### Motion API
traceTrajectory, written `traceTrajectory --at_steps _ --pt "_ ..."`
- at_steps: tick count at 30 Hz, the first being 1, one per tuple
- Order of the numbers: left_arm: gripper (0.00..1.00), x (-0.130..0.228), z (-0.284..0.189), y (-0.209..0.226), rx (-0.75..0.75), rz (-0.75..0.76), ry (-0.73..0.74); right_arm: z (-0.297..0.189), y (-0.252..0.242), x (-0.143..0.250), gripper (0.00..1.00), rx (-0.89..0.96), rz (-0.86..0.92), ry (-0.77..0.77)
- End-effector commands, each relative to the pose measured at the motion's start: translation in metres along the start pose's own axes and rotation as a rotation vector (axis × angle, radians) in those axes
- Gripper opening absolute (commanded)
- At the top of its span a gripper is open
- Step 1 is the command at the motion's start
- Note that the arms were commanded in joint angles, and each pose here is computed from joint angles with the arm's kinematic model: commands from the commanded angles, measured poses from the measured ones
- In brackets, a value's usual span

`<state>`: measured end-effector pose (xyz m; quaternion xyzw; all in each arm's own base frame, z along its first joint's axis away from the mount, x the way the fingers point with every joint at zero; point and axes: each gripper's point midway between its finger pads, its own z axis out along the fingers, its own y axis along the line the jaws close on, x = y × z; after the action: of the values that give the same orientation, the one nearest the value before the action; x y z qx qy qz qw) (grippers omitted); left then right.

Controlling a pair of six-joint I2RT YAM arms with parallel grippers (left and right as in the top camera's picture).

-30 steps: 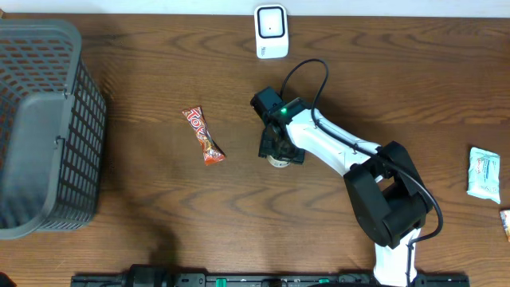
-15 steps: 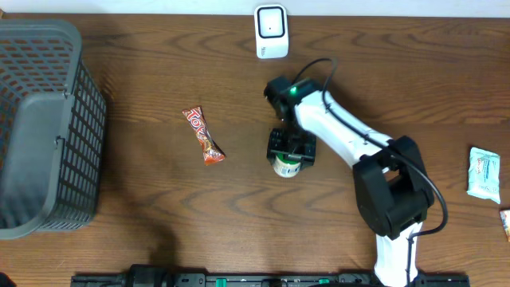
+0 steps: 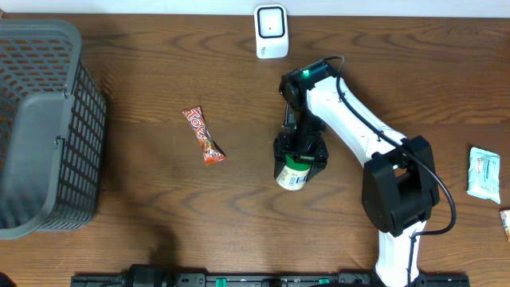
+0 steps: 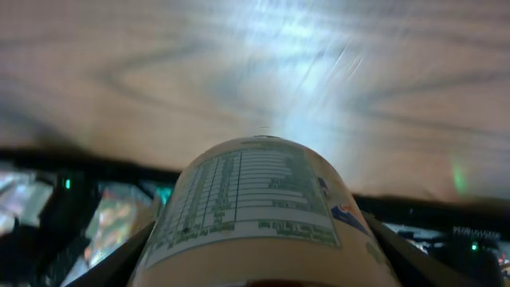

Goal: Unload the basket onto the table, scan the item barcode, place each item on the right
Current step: 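Lift the jar and carry it toward the scanner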

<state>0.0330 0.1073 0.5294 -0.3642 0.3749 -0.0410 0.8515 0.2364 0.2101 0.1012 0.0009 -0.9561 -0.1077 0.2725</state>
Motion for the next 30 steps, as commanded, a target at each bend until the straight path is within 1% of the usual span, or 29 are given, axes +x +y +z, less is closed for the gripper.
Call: traceTrajectory --at_steps 1,12,15,17,23,26,30 --pt "0.98 -0.003 -0.002 0.001 -0.001 -0.014 -0.011 -0.007 0.01 0.006 0.54 -0.061 -0.069 0.02" --pt "0.98 -0.003 -0.002 0.001 -0.001 -0.013 -0.01 -0.007 0.007 0.011 0.53 -0.047 -0.076 0.039" --pt "0.98 -0.003 -0.002 0.001 -0.001 -0.013 -0.01 -0.007 0.003 0.002 0.53 -0.021 -0.09 0.001" --pt "0.98 -0.003 -0.002 0.001 -0.001 -0.013 -0.01 -0.007 0.001 -0.006 0.5 -0.001 -0.101 -0.038" --pt "0.98 -0.002 -0.002 0.002 -0.002 -0.012 -0.008 -0.009 0.011 -0.014 0.5 -0.007 -0.139 -0.082" --pt "0.98 -0.002 -0.002 0.002 -0.002 -0.012 -0.008 -0.021 0.022 -0.015 0.49 -0.017 -0.193 -0.122" --pt "0.98 -0.002 -0.002 0.002 -0.002 -0.012 -0.008 -0.055 0.043 -0.011 0.49 -0.036 -0.265 -0.211"
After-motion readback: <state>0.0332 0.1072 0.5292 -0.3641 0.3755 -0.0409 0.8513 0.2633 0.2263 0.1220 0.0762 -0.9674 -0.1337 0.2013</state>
